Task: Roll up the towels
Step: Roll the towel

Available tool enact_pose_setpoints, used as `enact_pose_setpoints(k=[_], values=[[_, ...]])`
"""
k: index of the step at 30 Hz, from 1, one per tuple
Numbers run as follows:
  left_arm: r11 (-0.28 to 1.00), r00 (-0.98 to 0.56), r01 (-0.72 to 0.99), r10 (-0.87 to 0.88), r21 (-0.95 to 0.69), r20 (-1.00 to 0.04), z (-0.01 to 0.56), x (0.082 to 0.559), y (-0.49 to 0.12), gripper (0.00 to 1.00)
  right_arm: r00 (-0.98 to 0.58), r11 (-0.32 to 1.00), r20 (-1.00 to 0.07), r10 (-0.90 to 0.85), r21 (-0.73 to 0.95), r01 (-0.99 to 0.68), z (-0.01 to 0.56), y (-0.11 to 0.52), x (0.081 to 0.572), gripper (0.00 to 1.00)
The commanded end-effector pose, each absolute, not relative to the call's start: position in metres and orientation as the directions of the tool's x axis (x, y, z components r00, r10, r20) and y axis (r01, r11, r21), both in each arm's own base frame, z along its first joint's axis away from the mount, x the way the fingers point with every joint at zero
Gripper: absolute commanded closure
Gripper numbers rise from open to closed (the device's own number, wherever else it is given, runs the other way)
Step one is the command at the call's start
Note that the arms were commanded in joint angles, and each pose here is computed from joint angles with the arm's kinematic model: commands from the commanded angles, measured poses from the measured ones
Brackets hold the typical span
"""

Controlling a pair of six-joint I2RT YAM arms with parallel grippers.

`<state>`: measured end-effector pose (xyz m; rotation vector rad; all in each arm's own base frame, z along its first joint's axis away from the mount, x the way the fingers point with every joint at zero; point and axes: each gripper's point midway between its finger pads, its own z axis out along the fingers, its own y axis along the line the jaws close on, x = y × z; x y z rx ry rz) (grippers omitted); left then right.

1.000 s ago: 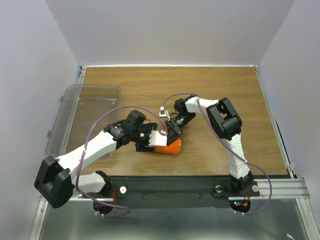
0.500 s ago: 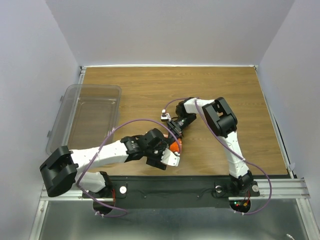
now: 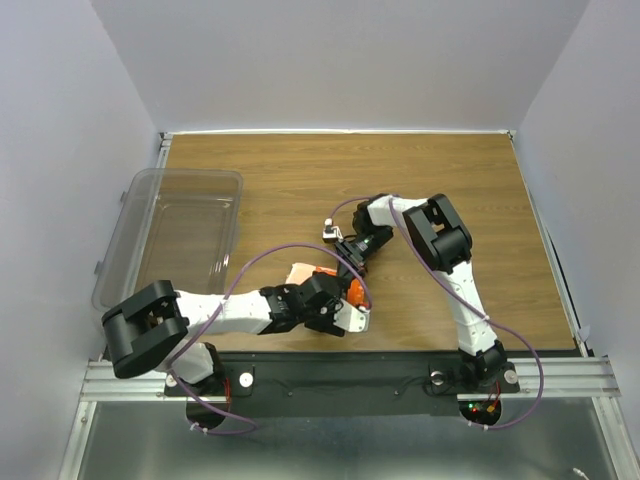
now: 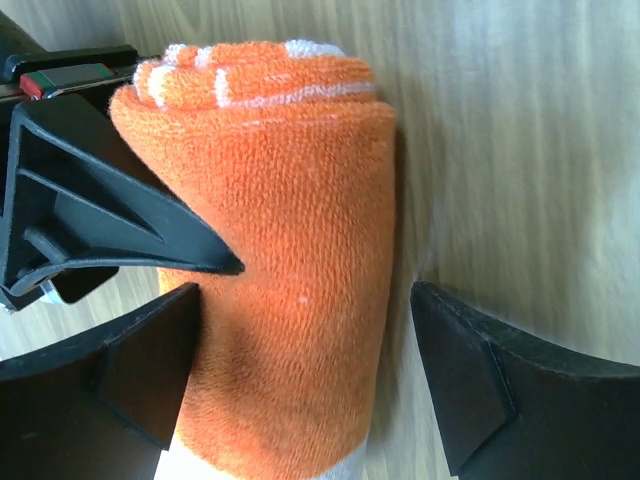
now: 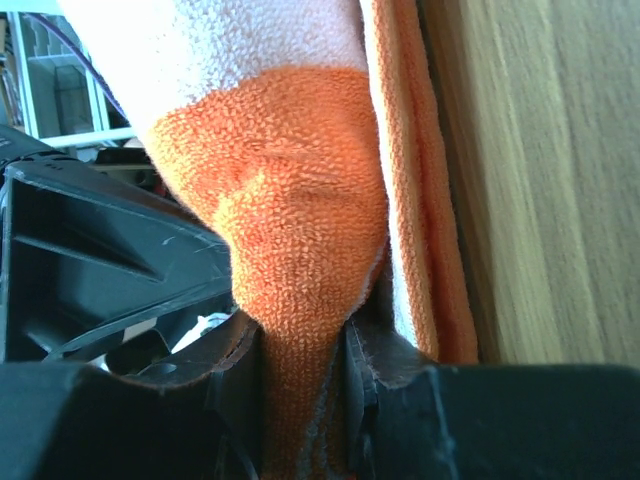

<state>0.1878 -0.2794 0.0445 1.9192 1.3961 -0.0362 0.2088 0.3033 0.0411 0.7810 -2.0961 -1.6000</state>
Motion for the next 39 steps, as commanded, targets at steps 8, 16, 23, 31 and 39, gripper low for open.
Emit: enact_pose_setpoints(k=[8, 16, 23, 31, 39], values=[[-0.216, 0.315, 0.935, 0.869, 0.281, -0.382, -0.005, 0.146, -0.258, 0.48, -0.671, 0.257, -0.133, -0.730, 0.855, -0.450, 0.019, 0.281, 0.240, 0.39], [-0.261, 0.255, 0.965, 0.884, 0.039, -0.391, -0.003, 0.106, -0.250, 0.44, -0.764, 0.424, -0.275, -0.583, 0.699, -0.575, 0.051, 0.238, 0.361, 0.20], [-0.208, 0.157, 0.972, 0.921, -0.111, -0.357, -0.005, 0.102, -0.244, 0.27, -0.773, 0.444, -0.308, -0.555, 0.675, -0.589, 0.070, 0.210, 0.365, 0.19], [-0.193, 0.162, 0.977, 0.949, -0.093, -0.270, -0.018, 0.121, -0.245, 0.16, -0.781, 0.446, -0.318, -0.537, 0.679, -0.583, 0.085, 0.182, 0.344, 0.18], [-0.154, 0.151, 0.988, 0.973, -0.007, -0.174, -0.040, 0.146, -0.243, 0.34, -0.793, 0.481, -0.353, -0.496, 0.649, -0.589, 0.101, 0.158, 0.353, 0.18]])
